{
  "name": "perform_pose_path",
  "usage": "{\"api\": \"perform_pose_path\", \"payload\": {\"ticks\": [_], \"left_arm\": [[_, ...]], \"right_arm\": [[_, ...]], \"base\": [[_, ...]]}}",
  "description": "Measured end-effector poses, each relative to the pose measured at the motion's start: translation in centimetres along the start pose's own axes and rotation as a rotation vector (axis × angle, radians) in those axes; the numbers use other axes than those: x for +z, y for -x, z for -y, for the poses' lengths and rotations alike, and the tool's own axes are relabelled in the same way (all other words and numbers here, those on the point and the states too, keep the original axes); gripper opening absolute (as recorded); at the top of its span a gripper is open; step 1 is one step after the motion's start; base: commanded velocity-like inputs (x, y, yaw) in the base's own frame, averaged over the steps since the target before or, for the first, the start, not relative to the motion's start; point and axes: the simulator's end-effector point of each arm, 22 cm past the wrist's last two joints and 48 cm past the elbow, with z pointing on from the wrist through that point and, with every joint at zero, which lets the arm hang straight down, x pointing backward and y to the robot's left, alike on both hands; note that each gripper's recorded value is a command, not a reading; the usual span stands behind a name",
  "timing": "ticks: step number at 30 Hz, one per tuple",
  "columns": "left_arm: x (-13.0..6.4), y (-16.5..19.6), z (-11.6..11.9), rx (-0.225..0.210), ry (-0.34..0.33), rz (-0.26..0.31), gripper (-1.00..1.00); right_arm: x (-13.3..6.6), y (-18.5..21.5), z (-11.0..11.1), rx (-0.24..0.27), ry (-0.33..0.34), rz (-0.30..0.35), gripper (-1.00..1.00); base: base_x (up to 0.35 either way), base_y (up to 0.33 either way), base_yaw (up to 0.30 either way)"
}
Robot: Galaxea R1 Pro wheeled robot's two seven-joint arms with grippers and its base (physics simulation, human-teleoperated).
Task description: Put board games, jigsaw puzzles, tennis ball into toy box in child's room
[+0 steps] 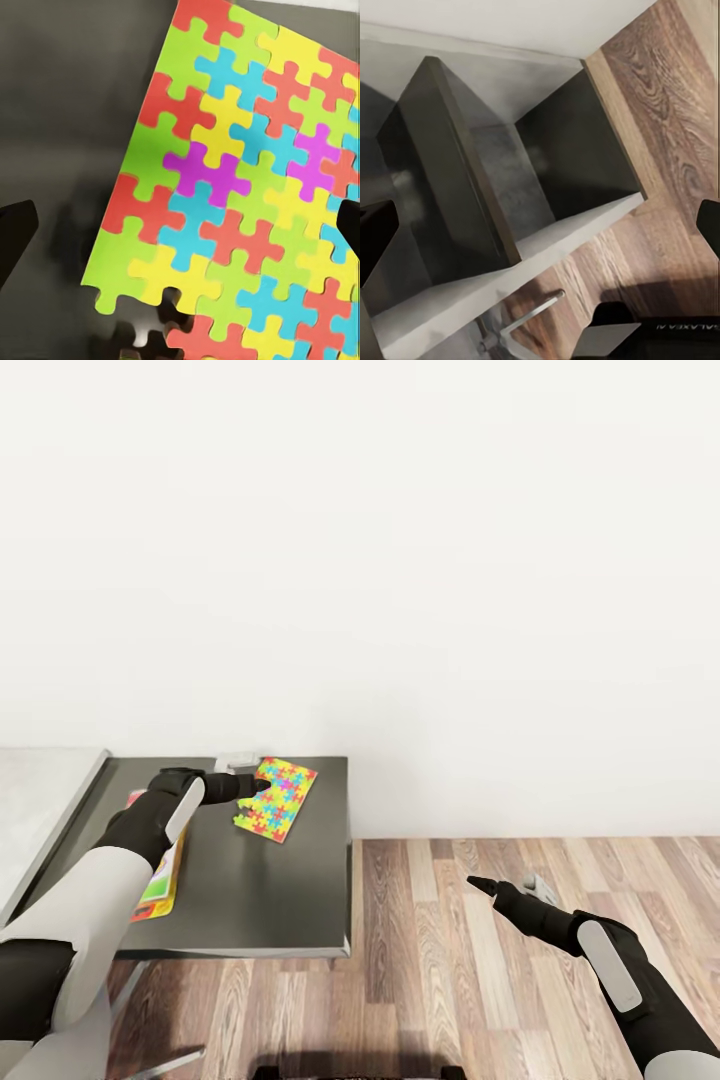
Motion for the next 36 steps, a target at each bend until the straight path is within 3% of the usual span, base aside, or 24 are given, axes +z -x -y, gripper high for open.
{"api": "perform_pose_path", "payload": {"ticks": [26,36], "left_arm": [[0.34,-0.33,0.06,0.004,0.0,-0.005,1.0],[0.36,-0.37,0.09,0.007,0.001,-0.007,1.0]], "right_arm": [[0.23,-0.25,0.17,0.001,-0.001,0.0,1.0],[0.24,-0.25,0.15,0.002,-0.001,0.001,1.0]], "base": [[0.0,-0.006,0.0],[0.0,-0.155,0.0]]}}
